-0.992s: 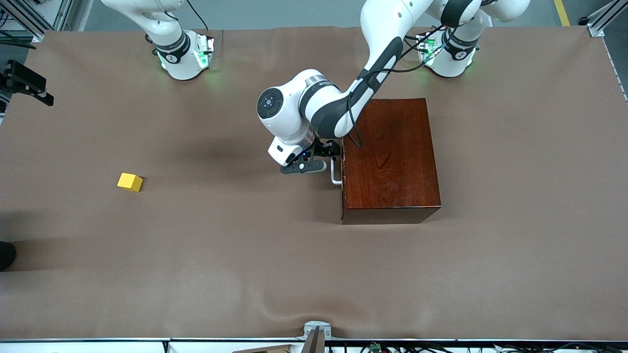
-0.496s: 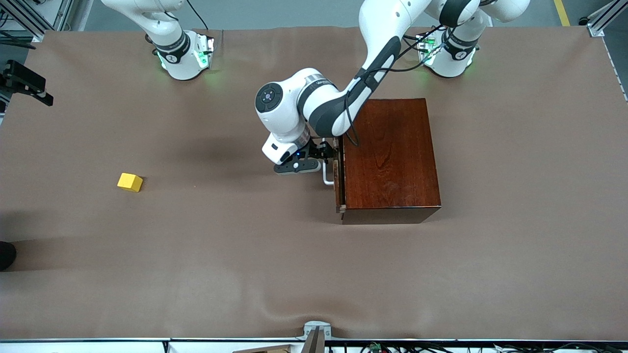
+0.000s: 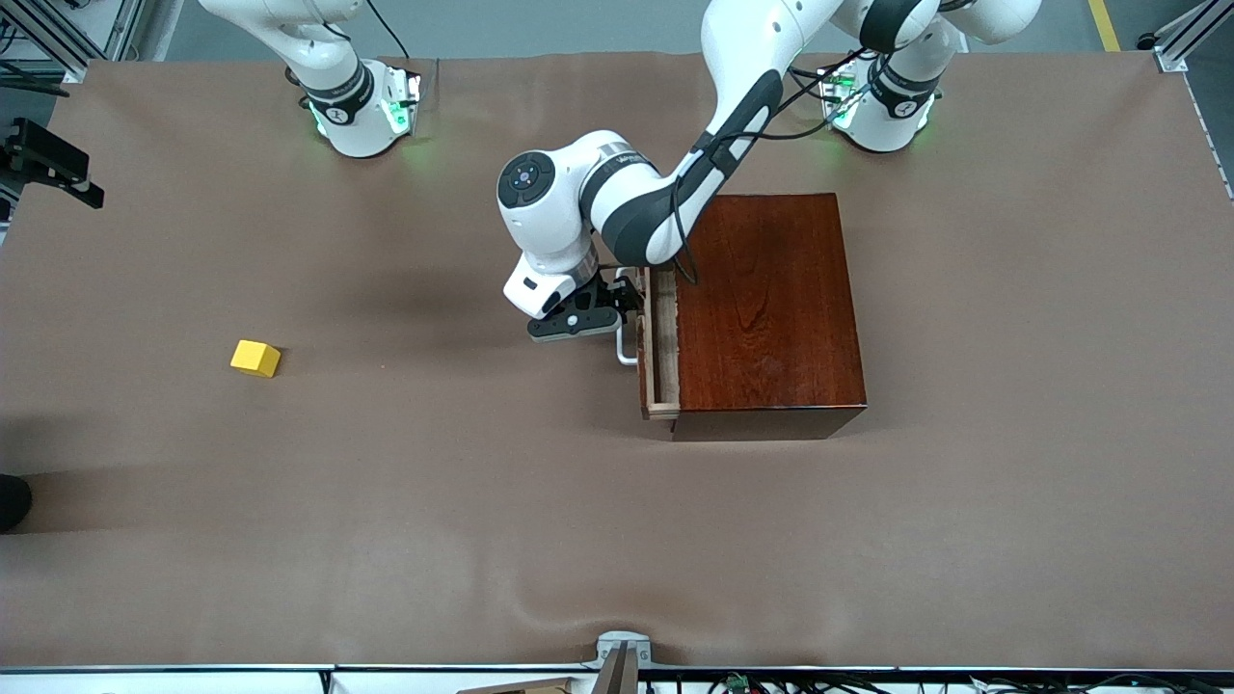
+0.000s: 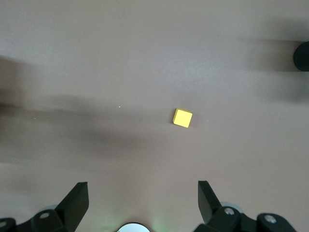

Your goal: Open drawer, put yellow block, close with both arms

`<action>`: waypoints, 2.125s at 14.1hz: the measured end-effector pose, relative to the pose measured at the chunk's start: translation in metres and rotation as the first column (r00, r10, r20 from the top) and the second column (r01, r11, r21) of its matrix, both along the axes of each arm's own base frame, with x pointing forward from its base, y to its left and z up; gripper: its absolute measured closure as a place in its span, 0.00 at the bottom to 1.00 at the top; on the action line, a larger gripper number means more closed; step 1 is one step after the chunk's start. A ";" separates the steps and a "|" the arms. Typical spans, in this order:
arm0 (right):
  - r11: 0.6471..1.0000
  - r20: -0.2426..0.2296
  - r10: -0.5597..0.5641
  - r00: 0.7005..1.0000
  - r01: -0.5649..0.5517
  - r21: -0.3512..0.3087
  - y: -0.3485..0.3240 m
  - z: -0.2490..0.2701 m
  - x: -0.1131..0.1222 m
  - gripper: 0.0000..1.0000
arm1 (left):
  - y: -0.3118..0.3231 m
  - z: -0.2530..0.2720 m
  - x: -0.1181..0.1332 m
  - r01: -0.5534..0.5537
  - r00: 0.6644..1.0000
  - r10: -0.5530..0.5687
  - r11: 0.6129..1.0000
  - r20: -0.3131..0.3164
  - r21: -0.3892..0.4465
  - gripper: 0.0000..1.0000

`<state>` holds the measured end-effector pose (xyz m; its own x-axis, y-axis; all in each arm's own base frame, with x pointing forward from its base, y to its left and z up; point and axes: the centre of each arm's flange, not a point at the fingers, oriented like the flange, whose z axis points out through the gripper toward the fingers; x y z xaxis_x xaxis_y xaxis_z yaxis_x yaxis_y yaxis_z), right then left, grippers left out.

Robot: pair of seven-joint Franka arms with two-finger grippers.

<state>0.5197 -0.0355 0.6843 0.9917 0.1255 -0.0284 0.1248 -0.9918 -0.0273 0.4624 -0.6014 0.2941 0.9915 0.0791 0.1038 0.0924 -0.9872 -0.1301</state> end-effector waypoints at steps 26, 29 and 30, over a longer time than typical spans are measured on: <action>0.996 -0.094 -0.081 0.992 0.078 -0.035 -0.060 -0.175 0.096 0.00 | -0.041 0.016 -0.009 -0.002 0.998 0.014 0.975 0.054 -0.222 0.00; 0.996 -0.101 -0.080 0.992 0.077 -0.037 -0.061 -0.219 0.096 0.00 | -0.034 0.053 -0.010 -0.020 0.999 0.027 0.983 0.032 -0.183 0.00; 0.996 -0.105 -0.083 0.991 0.079 -0.038 -0.063 -0.231 0.094 0.00 | -0.027 0.079 -0.010 -0.030 0.999 0.035 0.985 0.028 -0.171 0.00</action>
<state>0.6135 -0.0983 0.4528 0.9897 0.0419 -0.1370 0.0419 -0.9991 -0.0027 0.4523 -0.6288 0.3735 0.9846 0.1305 0.1163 0.1263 -0.9910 0.0435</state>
